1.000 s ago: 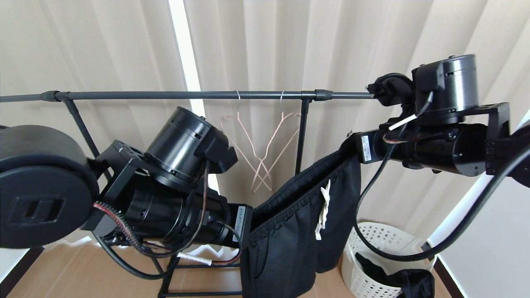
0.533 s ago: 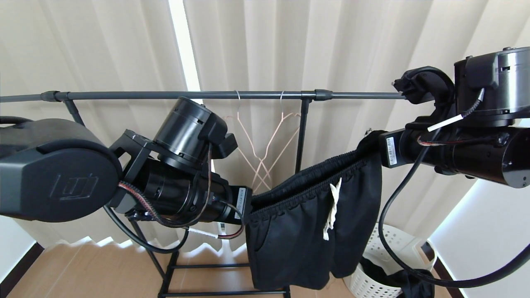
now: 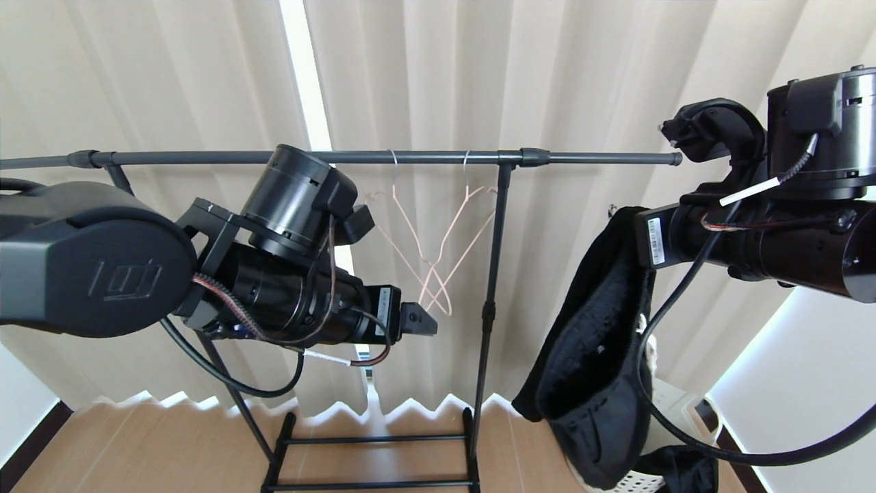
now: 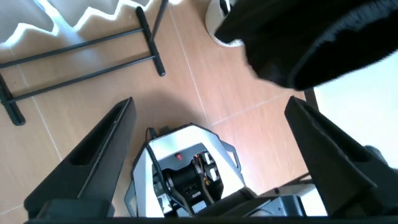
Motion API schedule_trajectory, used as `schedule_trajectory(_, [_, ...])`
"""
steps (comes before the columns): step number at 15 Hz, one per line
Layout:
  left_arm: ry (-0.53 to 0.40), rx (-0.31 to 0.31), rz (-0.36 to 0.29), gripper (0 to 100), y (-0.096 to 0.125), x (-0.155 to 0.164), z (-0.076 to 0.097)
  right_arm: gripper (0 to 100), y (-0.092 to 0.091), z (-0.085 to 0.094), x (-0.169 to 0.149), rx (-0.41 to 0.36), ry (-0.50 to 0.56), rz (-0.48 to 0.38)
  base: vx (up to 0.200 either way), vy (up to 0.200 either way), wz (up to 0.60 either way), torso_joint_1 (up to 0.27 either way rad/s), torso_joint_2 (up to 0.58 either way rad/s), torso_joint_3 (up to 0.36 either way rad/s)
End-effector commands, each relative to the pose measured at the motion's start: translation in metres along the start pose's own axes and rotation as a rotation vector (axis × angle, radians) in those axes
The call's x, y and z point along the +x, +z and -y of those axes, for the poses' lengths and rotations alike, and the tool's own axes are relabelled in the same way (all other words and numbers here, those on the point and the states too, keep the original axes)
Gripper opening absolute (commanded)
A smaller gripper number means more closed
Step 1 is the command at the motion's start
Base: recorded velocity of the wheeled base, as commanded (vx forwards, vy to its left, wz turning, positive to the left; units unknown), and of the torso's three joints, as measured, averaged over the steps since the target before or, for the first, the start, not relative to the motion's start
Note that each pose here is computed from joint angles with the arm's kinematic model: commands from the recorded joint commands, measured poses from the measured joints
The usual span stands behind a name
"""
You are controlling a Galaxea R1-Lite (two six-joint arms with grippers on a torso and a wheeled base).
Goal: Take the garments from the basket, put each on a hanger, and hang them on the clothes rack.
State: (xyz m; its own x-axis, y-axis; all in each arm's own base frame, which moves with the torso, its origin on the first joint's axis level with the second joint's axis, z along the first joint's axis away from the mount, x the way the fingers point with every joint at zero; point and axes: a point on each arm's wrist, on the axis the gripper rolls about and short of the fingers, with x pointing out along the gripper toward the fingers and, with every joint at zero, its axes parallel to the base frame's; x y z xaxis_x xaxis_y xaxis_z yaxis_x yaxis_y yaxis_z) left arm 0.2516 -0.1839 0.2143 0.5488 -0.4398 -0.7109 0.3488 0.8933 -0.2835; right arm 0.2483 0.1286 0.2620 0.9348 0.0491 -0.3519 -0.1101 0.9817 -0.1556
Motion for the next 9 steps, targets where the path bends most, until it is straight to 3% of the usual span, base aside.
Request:
schedule_trajectory(1, [0.016, -0.014, 0.006, 100, 0.011, 0.014, -0.002, 0, 0.001, 0.002, 0.001, 0.005, -0.006, 0.004, 0.0, 0.0, 0.0, 0.0, 0.0, 0.0])
schedule_trajectory(4, [0.134, -0.026, 0.059, 100, 0.034, 0.047, -0.005, 0, 0.001, 0.002, 0.002, 0.009, -0.006, 0.017, 0.0, 0.0, 0.0, 0.0, 0.0, 0.0])
schedule_trajectory(9, [0.328, -0.075, 0.095, 100, 0.051, 0.095, -0.037, 0, 0.002, 0.002, 0.0, 0.011, -0.006, 0.022, 0.0, 0.0, 0.0, 0.0, 0.0, 0.0])
